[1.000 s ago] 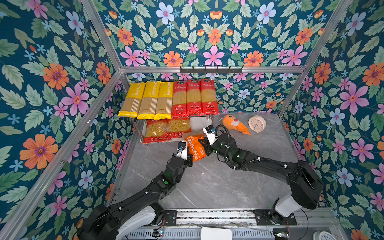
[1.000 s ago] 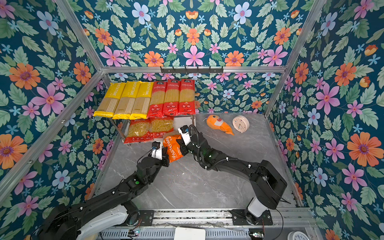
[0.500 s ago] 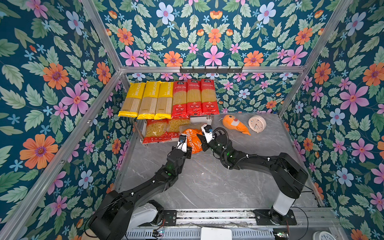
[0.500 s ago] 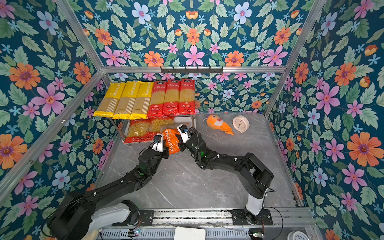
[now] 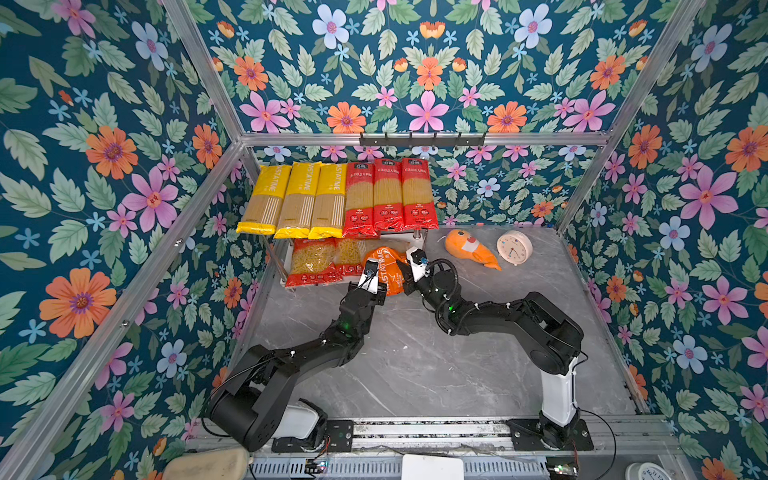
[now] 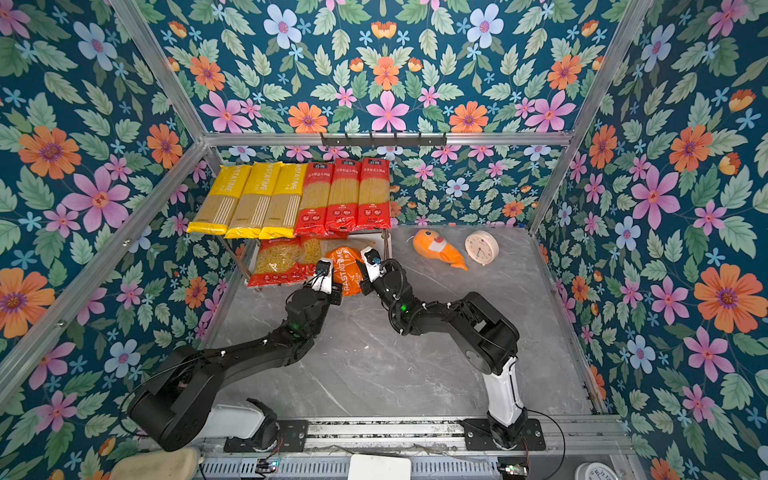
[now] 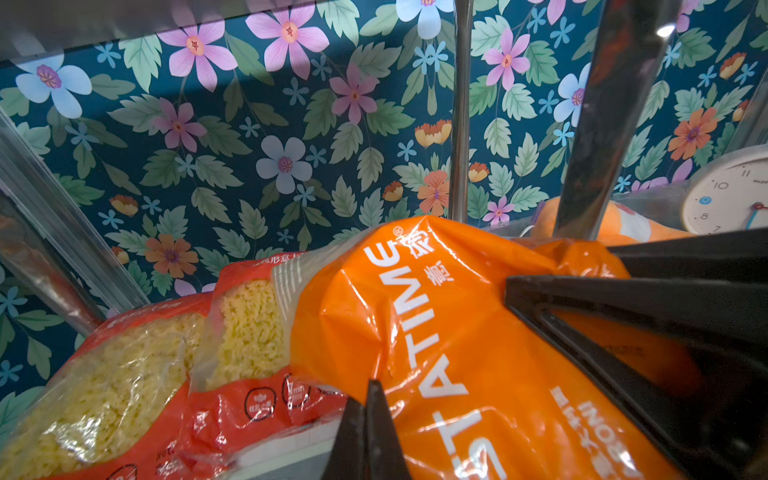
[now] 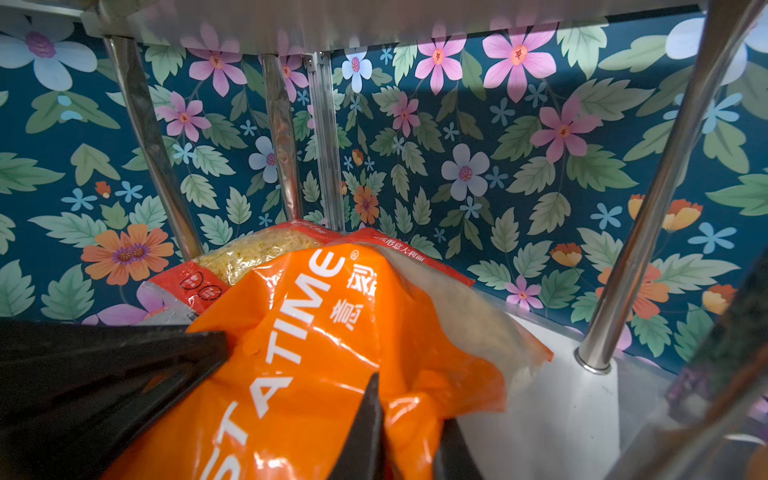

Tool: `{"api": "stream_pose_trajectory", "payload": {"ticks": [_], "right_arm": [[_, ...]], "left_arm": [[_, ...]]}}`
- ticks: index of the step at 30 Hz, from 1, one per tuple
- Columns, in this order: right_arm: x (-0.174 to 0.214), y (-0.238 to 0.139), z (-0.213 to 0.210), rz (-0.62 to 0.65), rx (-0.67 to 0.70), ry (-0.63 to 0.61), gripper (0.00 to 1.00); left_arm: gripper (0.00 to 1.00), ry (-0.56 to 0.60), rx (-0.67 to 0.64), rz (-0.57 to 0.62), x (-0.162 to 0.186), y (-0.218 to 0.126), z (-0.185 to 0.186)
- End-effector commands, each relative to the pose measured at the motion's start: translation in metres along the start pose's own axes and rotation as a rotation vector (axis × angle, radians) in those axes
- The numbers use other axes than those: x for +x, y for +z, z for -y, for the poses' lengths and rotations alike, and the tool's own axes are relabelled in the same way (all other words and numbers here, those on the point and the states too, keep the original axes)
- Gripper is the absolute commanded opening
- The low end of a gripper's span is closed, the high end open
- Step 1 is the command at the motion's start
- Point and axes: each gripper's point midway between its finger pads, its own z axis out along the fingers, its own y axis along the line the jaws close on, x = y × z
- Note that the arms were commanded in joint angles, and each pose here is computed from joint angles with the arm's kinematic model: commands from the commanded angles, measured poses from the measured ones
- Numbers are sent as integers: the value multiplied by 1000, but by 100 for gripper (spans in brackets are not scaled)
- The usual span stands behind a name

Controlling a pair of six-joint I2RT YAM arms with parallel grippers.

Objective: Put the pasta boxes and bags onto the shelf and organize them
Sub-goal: 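Set the orange bag beside the red fusilli bags and open both grippers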

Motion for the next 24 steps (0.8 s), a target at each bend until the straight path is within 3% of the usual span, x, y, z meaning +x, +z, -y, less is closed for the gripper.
{"api": "stream_pose_trajectory", "payload": {"ticks": [1, 9, 14, 19, 24], "right_arm": [[-28, 7, 6, 111, 9, 30, 0], [-2, 20, 17, 31, 24, 63, 0], [22, 22, 20, -37, 36, 63, 0], [27, 24, 24, -54, 62, 49, 0], [28, 25, 26, -87, 71, 33, 14]], "left_arm": [[0, -25, -2, 103, -27, 12, -2], [0, 30, -13, 44, -8, 48, 0], [0, 5, -20, -5, 16, 54, -4], [0, -8, -31, -11, 15, 59, -11], [0, -14, -26, -4, 8, 72, -10]]}}
